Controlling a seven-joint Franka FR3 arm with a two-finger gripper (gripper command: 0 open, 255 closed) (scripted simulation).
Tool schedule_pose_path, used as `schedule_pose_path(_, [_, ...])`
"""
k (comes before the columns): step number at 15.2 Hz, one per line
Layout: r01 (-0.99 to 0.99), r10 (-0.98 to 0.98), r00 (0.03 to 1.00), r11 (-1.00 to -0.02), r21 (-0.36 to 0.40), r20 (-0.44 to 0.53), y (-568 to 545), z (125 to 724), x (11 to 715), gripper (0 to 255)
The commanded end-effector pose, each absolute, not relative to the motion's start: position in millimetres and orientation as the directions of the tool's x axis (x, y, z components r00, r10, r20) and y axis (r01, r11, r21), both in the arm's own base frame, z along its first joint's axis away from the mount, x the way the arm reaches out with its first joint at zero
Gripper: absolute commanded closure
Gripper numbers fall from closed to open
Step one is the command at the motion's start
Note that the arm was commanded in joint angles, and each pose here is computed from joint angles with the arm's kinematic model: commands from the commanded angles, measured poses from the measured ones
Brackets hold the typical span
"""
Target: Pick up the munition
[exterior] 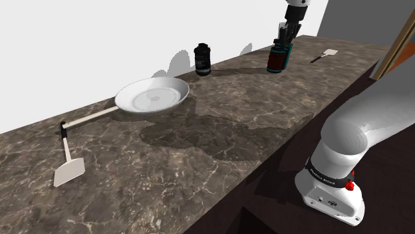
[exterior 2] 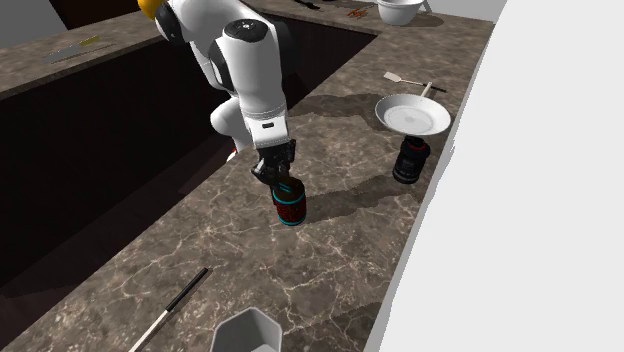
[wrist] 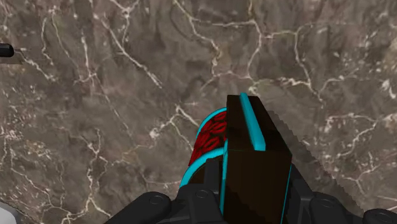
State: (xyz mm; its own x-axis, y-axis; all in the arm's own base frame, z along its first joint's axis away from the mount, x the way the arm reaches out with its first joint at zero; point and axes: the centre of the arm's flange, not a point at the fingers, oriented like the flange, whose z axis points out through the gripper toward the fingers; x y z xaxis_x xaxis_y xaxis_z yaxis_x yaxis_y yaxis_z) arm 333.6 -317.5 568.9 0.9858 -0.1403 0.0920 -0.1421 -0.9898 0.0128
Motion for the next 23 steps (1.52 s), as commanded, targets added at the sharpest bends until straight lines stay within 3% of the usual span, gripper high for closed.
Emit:
schedule_pose_path(1, [-0.143,-0.141,0.986,-0.99,0.013,0.09,-317.9,567.4,333.5,255])
schedule_pose_path(23, [-0.143,-0.141,0.986,-0.99,0.013,0.09,-317.3,648.3,333.5,255])
